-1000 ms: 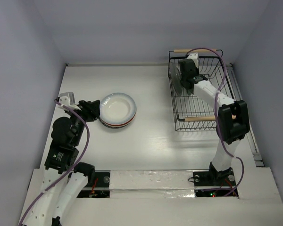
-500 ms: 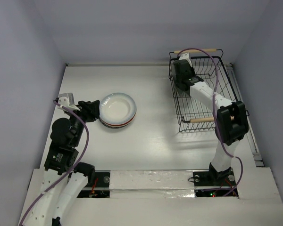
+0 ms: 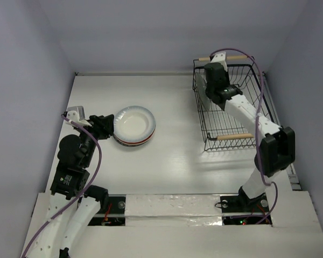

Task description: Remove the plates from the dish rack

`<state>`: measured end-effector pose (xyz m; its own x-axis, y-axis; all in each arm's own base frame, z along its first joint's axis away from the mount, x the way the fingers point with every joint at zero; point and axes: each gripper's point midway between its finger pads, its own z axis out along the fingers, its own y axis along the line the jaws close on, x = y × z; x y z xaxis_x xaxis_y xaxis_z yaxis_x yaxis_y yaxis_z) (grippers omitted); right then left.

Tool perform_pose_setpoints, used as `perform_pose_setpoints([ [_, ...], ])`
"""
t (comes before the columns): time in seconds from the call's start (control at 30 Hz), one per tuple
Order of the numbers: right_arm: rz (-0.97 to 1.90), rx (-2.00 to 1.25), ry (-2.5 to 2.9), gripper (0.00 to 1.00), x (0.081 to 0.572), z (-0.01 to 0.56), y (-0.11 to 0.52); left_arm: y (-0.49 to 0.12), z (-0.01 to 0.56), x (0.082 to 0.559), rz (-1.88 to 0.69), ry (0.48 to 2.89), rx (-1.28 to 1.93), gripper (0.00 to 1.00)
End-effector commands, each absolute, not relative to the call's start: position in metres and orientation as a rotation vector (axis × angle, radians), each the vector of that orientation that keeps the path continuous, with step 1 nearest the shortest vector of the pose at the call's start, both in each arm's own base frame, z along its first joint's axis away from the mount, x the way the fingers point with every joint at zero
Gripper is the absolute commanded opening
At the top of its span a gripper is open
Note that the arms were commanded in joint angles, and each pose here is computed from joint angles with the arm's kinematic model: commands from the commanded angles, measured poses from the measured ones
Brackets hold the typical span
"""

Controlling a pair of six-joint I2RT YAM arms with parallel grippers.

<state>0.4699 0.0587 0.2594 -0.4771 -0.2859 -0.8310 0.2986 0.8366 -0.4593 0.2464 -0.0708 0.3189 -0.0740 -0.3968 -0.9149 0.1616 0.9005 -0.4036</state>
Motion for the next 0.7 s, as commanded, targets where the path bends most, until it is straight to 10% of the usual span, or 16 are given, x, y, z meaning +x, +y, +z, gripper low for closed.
perform_pose_setpoints([
  [0.0, -0.464, 0.277, 1.687, 0.0, 0.456, 0.371, 0.051, -0.073, 0.328, 0.249, -0.481, 1.537, -0.178, 0.42],
  [0.53, 0.366, 0.201, 1.494, 0.0, 0.397, 0.455, 0.116, -0.071, 0.323, 0.254, -0.466, 1.556, -0.188, 0.43],
  [0.67, 0.762, 0.08, 1.527, 0.0, 0.391, 0.434, 0.191, -0.073, 0.32, 0.257, -0.467, 1.567, -0.187, 0.62],
])
